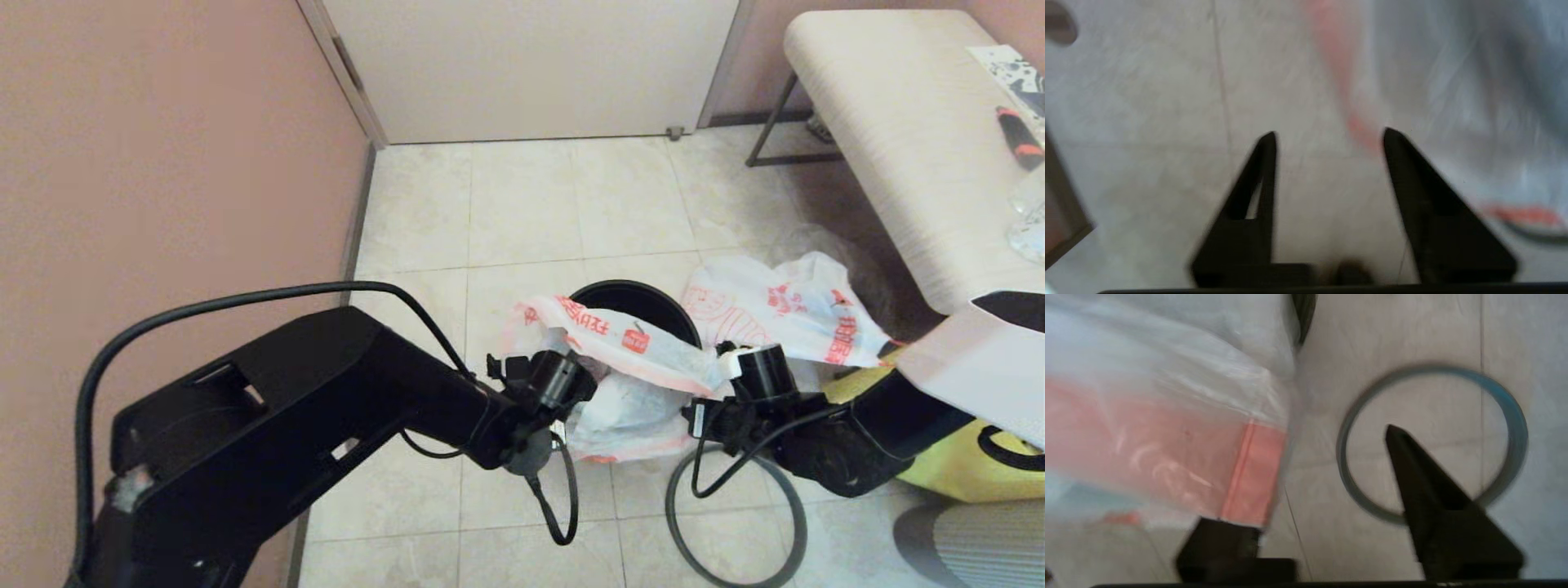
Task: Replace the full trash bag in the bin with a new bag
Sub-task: Put the new garbage bag on the trash can
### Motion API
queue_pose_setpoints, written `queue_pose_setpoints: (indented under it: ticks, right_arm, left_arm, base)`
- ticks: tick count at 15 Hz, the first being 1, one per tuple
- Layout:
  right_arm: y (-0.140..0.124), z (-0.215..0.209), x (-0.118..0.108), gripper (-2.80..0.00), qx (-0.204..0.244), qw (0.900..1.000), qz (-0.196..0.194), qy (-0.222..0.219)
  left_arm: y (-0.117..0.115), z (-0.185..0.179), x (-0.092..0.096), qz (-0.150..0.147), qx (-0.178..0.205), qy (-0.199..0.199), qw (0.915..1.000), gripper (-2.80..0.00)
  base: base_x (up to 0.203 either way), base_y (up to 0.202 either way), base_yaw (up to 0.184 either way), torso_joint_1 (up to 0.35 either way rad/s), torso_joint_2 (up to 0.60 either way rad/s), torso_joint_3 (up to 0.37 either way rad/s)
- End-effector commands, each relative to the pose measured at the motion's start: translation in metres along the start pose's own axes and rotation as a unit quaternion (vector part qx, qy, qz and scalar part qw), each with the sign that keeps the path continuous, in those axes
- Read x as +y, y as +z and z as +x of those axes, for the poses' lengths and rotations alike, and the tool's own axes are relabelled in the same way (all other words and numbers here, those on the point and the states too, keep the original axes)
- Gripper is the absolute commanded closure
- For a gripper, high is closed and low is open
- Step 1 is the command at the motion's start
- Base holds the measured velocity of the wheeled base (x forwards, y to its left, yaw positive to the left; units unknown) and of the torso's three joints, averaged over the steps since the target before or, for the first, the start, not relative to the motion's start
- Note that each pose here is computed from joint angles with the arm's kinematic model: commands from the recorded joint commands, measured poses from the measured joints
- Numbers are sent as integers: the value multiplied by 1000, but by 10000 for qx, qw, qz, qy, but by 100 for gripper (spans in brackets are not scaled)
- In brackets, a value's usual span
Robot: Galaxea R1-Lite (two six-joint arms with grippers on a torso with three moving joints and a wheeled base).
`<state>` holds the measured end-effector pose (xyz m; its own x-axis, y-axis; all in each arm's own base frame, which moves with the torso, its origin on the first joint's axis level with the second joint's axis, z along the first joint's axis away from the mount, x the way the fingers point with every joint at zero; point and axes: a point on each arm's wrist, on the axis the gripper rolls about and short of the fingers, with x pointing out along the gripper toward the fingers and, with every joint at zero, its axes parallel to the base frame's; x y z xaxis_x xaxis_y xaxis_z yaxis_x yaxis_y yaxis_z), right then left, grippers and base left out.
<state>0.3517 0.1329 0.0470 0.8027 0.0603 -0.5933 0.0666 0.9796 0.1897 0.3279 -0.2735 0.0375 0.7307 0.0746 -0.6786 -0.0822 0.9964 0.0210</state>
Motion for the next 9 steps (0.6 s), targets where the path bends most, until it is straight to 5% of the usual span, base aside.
queue_pose_setpoints:
  ticks: [1,4,9]
  right_arm:
    - [2,-17,-2,-280,-46,10000,8,35]
    - [-3,-33,-8,-280,4,10000,17,20]
    - [0,-50,-7,-280,-69,9999,5,118]
  left_arm:
    - [3,-27,12,-62,-37,-56,10000,-280]
    - [0,-57,19,-494,41,-160,9986,-280]
    - [23,-46,-14,-755,-98,-517,9958,-280]
  base:
    - [0,0,0,0,0,0]
    - [0,0,0,0,0,0]
    - [0,0,0,0,0,0]
